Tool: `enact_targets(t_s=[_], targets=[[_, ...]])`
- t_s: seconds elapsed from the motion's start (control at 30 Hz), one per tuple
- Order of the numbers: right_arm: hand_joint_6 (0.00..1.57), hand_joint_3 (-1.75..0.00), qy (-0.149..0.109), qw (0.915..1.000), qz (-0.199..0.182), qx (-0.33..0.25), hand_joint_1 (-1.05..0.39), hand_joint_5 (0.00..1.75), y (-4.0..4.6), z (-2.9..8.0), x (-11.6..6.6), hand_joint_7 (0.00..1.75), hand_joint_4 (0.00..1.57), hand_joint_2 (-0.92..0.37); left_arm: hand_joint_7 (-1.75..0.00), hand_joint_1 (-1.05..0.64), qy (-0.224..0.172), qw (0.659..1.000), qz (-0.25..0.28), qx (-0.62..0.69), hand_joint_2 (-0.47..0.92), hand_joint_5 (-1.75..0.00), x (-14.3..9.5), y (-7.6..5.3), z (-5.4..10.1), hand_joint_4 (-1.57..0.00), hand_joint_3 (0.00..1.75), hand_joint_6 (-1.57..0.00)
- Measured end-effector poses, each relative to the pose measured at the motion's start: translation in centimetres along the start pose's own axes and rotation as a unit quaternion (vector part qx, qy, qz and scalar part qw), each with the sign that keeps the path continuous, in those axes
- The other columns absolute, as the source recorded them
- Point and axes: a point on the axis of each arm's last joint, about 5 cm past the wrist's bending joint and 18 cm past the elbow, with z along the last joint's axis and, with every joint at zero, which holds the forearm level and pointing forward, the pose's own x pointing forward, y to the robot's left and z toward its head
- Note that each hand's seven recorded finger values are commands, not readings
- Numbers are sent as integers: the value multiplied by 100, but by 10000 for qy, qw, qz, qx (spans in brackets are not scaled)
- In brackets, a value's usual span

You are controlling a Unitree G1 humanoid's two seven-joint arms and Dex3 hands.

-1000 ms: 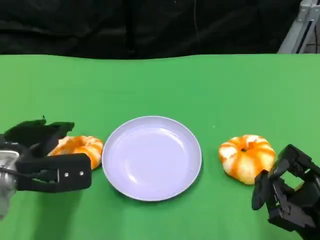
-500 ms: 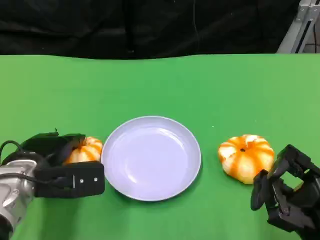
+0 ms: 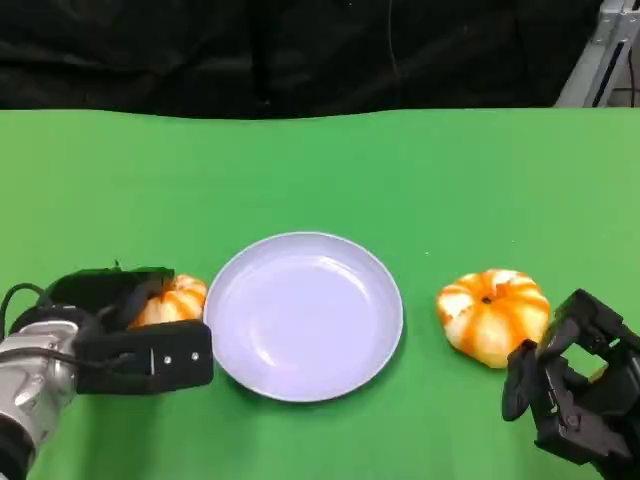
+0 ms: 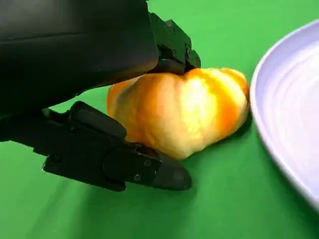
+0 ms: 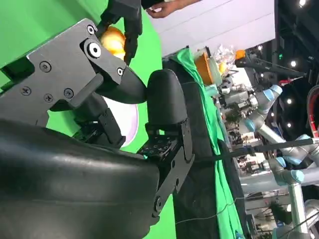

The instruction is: Grasp the bread from the table and place it into the plate.

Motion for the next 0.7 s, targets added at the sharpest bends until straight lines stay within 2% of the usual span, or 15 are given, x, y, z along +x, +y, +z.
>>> enact_targets(t_s=[0.03,0.1,0.13,0.17,0.2,0.23,0.27,0.3,0.37,0.57,0.7], targets=[[71,-130,2,10000,-2,0,-14,175,0,0,-2,164,90,-45,-8,-4,-9,9999,123,-67,92,-10,-1,-18,0,-105,10,-93],[71,-130,2,10000,-2,3,-14,175,0,-1,-3,164,90,-45,-9,-5,-11,9990,364,-250,91,-13,0,-51,6,-116,8,-104],[70,-130,2,10000,-3,4,-14,175,0,-1,-3,164,90,-45,-10,-4,-10,9985,462,-297,91,-30,-3,-60,2,-120,6,-113],[70,-130,3,10000,-7,3,-14,175,0,0,-4,164,90,-45,-11,-3,-29,9977,584,-330,92,-94,-6,-65,0,-98,6,-120],[70,-130,3,10000,-9,2,-14,175,0,0,-4,164,90,-45,-18,-2,-50,9970,690,-353,92,-133,-8,-68,-1,-83,7,-121],[70,-130,3,10000,-9,2,-14,175,1,0,-4,164,89,-45,-102,1,-61,9962,782,-367,92,-158,-10,-71,-1,-76,14,-85],[70,-130,3,10000,-9,2,-14,175,1,0,-4,164,89,-45,-137,2,-69,9953,885,-382,92,-166,-13,-75,-3,-75,18,-68],[70,-130,3,10000,-9,2,-14,175,0,0,-4,164,89,-45,-156,2,-90,9943,987,-400,92,-170,-16,-78,-3,-73,23,-59],[70,-130,2,10000,-9,1,-15,175,0,0,-4,164,89,-45,-171,1,-121,9924,1132,-464,92,-174,-19,-78,-5,-69,29,-51],[71,-130,0,10000,-11,0,-15,175,-1,1,-4,163,89,-44,-174,0,-87,9905,1284,-479,90,-175,-30,-23,-46,-67,29,-48],[71,-130,-1,10000,-11,-3,-16,175,-2,2,-4,164,90,-44,-175,1,-26,9879,1516,-332,87,-175,-44,87,-102,-66,27,-47]])
